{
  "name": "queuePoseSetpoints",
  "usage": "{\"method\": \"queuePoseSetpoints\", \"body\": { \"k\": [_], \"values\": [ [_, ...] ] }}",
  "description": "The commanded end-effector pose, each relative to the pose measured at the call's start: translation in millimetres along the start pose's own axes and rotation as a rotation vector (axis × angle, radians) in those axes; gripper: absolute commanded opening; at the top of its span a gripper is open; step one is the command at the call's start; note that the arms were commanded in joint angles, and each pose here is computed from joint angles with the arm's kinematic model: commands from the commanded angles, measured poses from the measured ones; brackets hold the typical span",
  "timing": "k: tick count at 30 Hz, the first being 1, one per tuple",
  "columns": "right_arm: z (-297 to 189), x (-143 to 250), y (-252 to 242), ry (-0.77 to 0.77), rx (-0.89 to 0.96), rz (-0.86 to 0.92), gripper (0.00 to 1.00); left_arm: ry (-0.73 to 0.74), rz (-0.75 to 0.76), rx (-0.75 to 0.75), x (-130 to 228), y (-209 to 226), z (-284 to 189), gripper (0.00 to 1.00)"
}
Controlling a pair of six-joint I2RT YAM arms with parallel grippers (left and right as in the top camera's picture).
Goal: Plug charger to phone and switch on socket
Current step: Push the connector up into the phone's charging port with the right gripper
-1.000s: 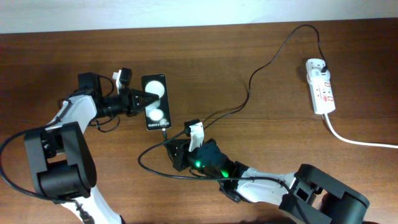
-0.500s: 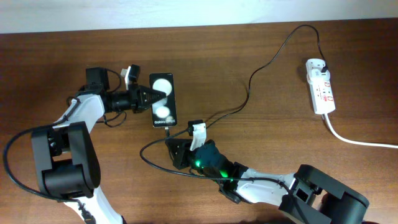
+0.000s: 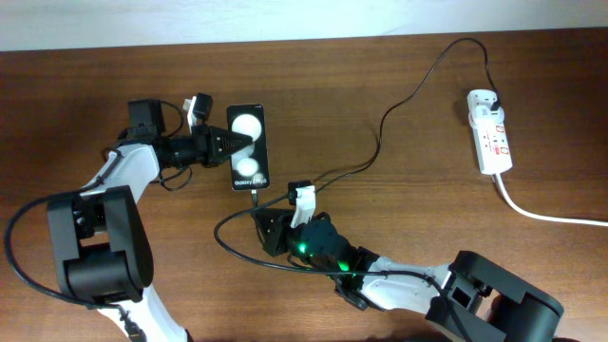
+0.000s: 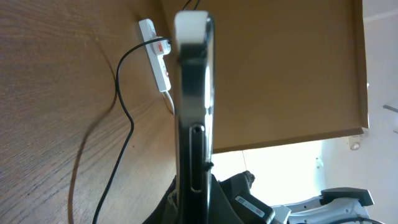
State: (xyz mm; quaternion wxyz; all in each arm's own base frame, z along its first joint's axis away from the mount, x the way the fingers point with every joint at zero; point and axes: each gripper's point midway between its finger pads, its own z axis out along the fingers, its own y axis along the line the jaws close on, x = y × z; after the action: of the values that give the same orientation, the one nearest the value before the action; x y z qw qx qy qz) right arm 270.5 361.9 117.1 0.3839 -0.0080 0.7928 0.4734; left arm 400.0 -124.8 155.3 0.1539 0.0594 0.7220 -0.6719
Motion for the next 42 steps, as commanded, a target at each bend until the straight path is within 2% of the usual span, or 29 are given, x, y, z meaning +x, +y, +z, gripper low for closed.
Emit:
{"method": "queuePoseSetpoints", "body": {
  "k": [1,42],
  "values": [
    [1.0,-3.7,-4.8,-0.019,0.017,0.005,0.04,0.023,-0.010,0.060,3.7,-9.1,5.8,0.00],
    [1.3,2.9,0.7,0.018,-0.012,-0.018,0.04,0.028,-0.006,0.062,4.1,-9.7,7.8,0.00]
  ]
}}
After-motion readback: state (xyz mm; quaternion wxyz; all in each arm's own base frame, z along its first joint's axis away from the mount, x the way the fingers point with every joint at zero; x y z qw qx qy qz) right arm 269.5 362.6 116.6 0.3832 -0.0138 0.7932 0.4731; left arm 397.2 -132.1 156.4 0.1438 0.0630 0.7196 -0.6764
